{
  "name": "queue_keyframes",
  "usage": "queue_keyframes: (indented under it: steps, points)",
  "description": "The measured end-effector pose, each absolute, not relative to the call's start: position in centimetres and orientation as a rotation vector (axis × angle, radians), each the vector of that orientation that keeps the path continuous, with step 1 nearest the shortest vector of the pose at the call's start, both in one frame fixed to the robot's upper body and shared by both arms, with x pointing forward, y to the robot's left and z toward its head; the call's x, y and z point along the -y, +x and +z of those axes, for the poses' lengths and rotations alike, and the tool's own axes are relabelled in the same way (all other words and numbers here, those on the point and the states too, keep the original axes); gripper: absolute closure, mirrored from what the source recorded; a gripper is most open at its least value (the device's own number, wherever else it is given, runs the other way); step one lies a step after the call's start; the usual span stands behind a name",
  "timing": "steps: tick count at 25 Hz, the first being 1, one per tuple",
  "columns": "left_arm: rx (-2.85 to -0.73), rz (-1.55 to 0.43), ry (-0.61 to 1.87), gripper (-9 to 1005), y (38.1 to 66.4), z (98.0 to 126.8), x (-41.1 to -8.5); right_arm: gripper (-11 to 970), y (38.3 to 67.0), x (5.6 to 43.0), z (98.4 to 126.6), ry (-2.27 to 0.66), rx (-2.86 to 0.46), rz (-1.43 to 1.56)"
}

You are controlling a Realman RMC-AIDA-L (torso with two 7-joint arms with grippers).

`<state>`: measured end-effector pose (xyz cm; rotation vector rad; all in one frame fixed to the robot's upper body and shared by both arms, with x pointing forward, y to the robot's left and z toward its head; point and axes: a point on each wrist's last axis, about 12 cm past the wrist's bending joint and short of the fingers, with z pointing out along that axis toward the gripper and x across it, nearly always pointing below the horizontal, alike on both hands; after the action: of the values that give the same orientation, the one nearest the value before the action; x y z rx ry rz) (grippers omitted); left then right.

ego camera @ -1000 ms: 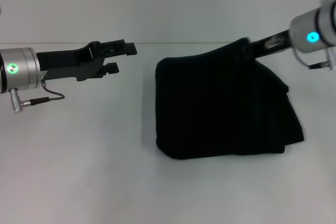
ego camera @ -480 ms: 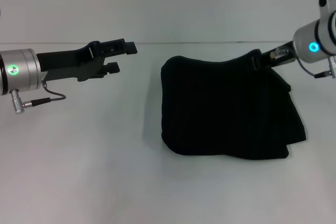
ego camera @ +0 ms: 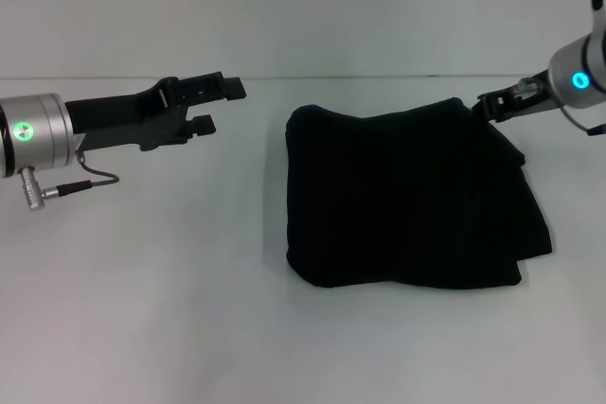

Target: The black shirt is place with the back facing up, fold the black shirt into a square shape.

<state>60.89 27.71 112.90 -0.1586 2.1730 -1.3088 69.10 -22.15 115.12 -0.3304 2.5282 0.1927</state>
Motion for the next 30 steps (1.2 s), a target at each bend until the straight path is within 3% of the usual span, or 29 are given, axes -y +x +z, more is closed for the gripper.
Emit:
queue_keyframes:
  steps: [5,11,16,30]
  points:
    - [-2.173,-1.31,-0.157,109,60.9,112.9,-27.7,643,68.5,23.7,115.4,-0.283,-2.582,0.244]
    - [-2.173,-1.307,-0.149,109,60.9,112.9,-27.7,596,66.1,25.7,115.2,-0.231,-2.617,0.558]
    - [-2.169,-1.306,-0.145,109,60.9,112.9,-27.7,599,64.9,27.3,113.6,-0.169,-2.612,0.62]
    - [-2.162,-1.315,-0.15,110,60.9,112.8,-27.5,572,64.0,27.3,110.6,-0.133,-2.622,0.597]
